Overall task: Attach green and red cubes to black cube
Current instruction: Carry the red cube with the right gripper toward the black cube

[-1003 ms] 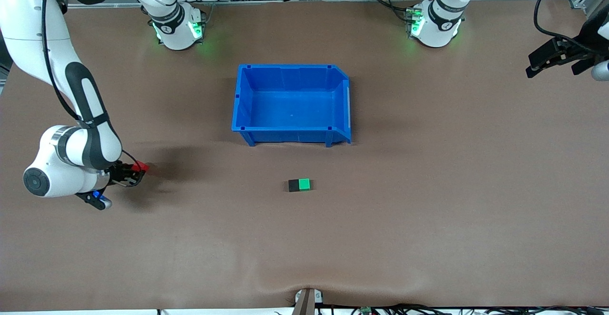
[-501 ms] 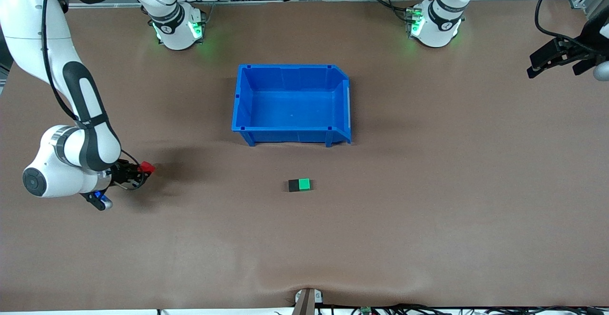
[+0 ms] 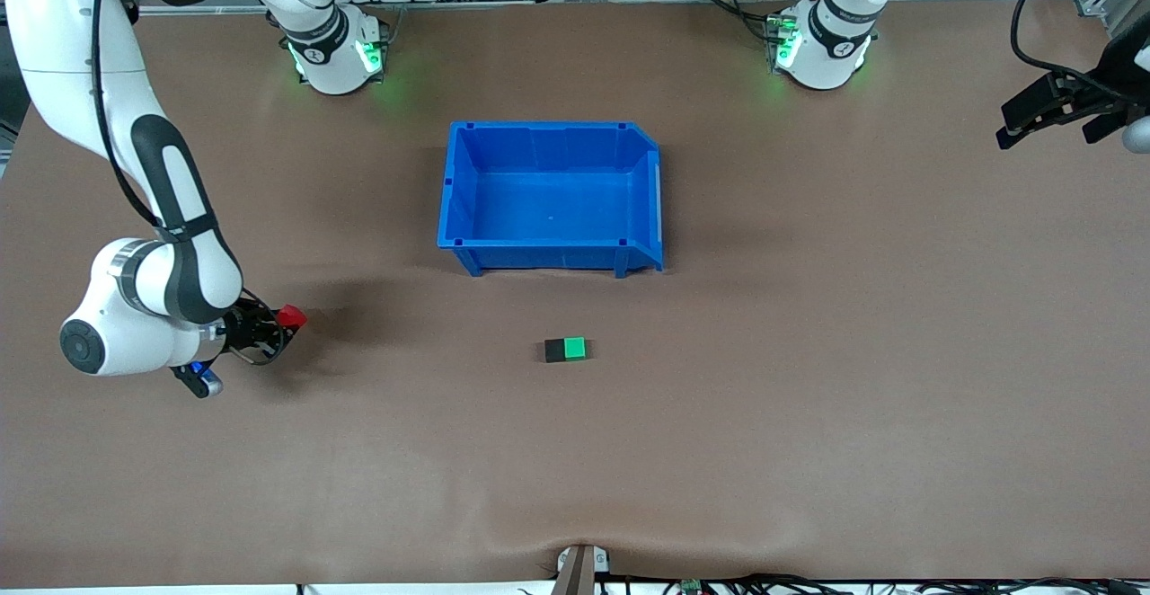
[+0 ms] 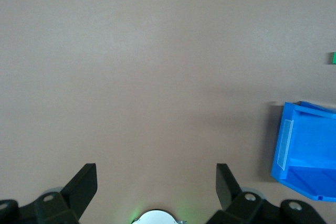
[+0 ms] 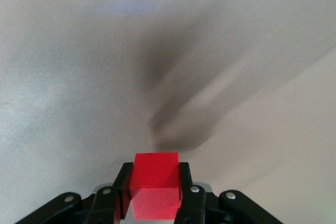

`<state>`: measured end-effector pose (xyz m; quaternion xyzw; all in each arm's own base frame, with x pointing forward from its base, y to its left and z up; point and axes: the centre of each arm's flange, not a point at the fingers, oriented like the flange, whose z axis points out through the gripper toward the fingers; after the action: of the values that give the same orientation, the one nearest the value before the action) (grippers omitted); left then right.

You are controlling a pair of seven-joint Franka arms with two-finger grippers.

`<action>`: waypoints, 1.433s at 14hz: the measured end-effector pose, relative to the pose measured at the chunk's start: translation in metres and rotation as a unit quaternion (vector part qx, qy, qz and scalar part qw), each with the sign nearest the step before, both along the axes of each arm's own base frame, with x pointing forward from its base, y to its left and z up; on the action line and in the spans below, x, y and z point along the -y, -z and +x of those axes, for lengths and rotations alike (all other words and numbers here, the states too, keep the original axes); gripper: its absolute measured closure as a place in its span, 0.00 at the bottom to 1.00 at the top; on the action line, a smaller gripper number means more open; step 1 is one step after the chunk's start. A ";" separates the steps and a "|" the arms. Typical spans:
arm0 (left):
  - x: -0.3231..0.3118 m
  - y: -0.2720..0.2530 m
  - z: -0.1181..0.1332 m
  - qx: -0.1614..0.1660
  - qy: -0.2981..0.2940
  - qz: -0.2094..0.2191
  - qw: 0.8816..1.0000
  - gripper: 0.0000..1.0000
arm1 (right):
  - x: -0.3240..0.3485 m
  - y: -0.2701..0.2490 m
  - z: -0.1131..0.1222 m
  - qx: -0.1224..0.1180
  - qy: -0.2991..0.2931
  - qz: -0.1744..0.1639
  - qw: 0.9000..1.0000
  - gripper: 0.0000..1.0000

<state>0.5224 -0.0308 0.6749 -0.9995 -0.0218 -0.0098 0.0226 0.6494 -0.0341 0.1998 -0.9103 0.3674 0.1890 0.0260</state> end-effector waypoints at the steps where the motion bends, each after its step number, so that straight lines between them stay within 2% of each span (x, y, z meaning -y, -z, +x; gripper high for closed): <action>1: 0.000 0.000 0.000 0.000 0.000 0.000 1.000 0.00 | -0.005 -0.002 0.001 -0.001 0.007 -0.004 1.000 0.60; 4: 0.000 0.000 0.000 0.000 0.000 0.000 1.000 0.00 | -0.019 -0.015 0.002 -0.006 0.029 -0.012 0.999 0.60; 7: 0.000 0.000 0.000 0.000 0.000 0.000 1.000 0.00 | -0.031 -0.023 0.004 -0.005 0.046 -0.004 0.999 0.60; 12: 0.001 0.001 0.000 0.000 0.001 0.000 1.000 0.00 | -0.060 -0.029 0.005 -0.012 0.081 -0.020 0.996 0.60; 20: 0.002 0.001 0.000 -0.001 0.001 0.000 1.000 0.00 | -0.113 -0.046 0.012 -0.008 0.121 -0.036 0.992 0.60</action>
<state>0.5224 -0.0323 0.6741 -0.9995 -0.0204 -0.0092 0.0228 0.6610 0.0791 0.2461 -0.8579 0.4818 0.1783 0.0136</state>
